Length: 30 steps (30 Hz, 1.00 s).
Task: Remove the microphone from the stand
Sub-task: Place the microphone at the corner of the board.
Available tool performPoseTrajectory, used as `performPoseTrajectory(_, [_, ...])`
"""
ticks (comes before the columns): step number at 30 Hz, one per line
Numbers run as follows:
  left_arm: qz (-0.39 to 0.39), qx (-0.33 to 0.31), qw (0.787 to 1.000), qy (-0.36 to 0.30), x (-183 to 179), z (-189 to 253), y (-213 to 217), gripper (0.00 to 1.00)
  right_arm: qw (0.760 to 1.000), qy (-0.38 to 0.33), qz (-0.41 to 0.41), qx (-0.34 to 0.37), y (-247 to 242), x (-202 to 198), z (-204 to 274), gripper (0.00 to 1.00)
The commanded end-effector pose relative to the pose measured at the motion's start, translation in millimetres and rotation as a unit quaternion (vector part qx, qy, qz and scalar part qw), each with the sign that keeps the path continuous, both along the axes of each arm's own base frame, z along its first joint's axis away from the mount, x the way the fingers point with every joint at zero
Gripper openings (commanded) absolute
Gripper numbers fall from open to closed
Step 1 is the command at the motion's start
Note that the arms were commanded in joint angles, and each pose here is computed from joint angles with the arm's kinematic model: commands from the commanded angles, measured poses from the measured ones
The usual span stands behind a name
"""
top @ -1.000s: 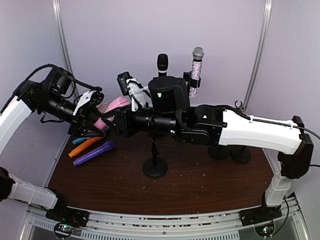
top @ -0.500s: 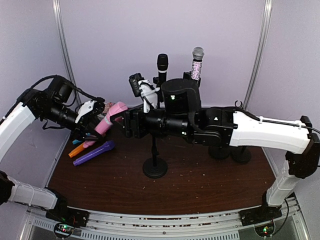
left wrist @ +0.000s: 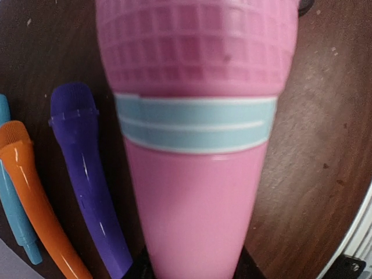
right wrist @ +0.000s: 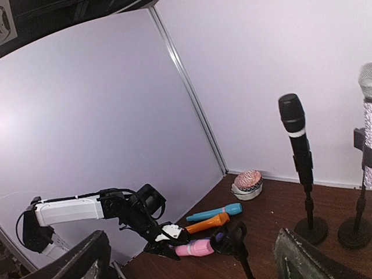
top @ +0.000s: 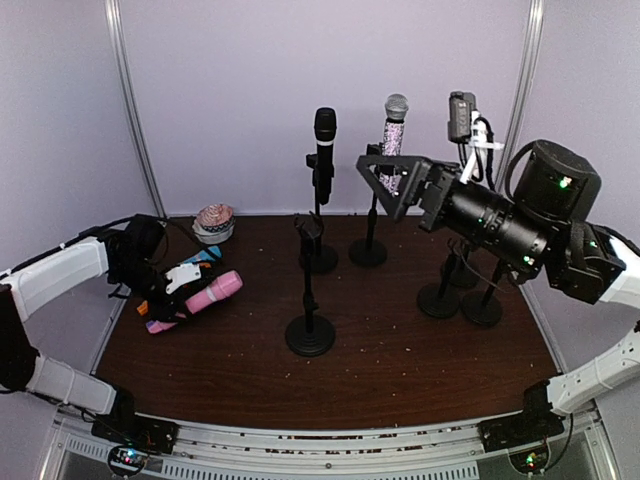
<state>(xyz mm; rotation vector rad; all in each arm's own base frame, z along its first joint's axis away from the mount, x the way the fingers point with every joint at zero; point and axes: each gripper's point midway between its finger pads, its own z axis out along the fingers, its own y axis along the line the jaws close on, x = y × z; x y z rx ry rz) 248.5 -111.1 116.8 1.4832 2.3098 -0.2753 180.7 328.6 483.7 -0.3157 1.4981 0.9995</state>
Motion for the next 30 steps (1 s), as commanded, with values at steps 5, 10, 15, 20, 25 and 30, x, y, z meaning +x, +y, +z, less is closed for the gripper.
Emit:
performPoseTrajectory(5, [0.059, 0.124, 0.990, -0.009, 48, -69, 38, 0.00, 0.981, 0.170, -0.051, -0.071, -21, 31, -145, 0.93])
performPoseTrajectory(10, [0.087, 0.139, 0.987, -0.003, 59, -84, 42, 0.04, 0.965, 0.251, -0.023, -0.076, -6, 31, -211, 0.87])
performPoseTrajectory(15, [0.101, 0.145, 0.984, -0.007, 63, -85, 45, 0.22, 0.938, 0.335, 0.033, -0.079, 25, 36, -264, 0.83])
performPoseTrajectory(20, [0.102, 0.145, 0.984, -0.009, 59, -87, 46, 0.43, 0.912, 0.391, 0.116, -0.037, 61, 37, -289, 0.76])
performPoseTrajectory(25, [0.107, 0.134, 0.985, -0.006, 57, -78, 43, 0.51, 0.894, 0.418, 0.163, -0.006, 85, 36, -301, 0.73])
performPoseTrajectory(30, [0.111, 0.103, 0.988, 0.001, 55, -58, 33, 0.52, 0.882, 0.433, 0.187, 0.013, 100, 42, -309, 0.71])
